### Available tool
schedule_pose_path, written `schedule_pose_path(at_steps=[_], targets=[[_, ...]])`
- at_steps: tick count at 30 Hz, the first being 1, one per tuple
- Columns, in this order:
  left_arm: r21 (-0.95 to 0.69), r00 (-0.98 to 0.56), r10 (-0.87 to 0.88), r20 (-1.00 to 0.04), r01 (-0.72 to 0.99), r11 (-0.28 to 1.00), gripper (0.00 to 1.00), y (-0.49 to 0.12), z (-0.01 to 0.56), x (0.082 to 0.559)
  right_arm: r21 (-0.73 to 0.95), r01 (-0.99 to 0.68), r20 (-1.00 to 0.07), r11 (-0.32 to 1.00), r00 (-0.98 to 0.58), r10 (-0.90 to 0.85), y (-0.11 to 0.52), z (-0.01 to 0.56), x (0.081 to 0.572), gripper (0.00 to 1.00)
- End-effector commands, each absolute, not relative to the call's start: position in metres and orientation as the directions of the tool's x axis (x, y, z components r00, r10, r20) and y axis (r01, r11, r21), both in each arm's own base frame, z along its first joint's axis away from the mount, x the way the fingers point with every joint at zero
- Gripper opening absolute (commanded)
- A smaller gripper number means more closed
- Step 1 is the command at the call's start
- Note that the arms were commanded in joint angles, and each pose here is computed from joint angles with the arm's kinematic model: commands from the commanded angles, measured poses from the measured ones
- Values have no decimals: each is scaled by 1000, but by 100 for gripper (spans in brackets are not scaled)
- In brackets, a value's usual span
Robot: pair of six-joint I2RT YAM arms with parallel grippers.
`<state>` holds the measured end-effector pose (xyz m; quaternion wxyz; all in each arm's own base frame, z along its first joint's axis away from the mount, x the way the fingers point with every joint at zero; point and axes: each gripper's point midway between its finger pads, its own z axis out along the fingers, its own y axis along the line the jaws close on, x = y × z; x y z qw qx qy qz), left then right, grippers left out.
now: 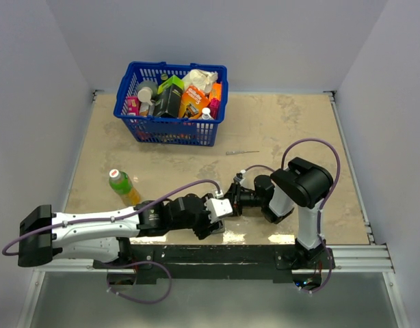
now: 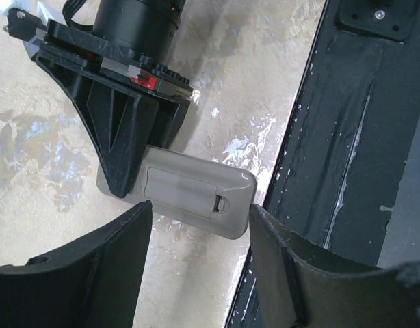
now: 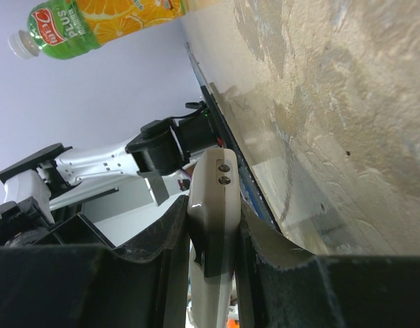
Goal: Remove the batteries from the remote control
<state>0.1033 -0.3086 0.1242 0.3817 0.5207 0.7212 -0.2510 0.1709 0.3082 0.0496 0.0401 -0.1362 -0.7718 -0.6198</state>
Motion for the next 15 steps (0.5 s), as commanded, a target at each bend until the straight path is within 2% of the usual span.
schedule_pose_path(at_steps=[1,15], targets=[[27,-173,536,-826,938,345,63,-315,126,104,988,-122,-108,-90,-983,147,310,134,177,0],[59,-182,584,-791,928,368,63,-313,110,111,988,-129,-118,-80,-985,129,309,129,172,0]])
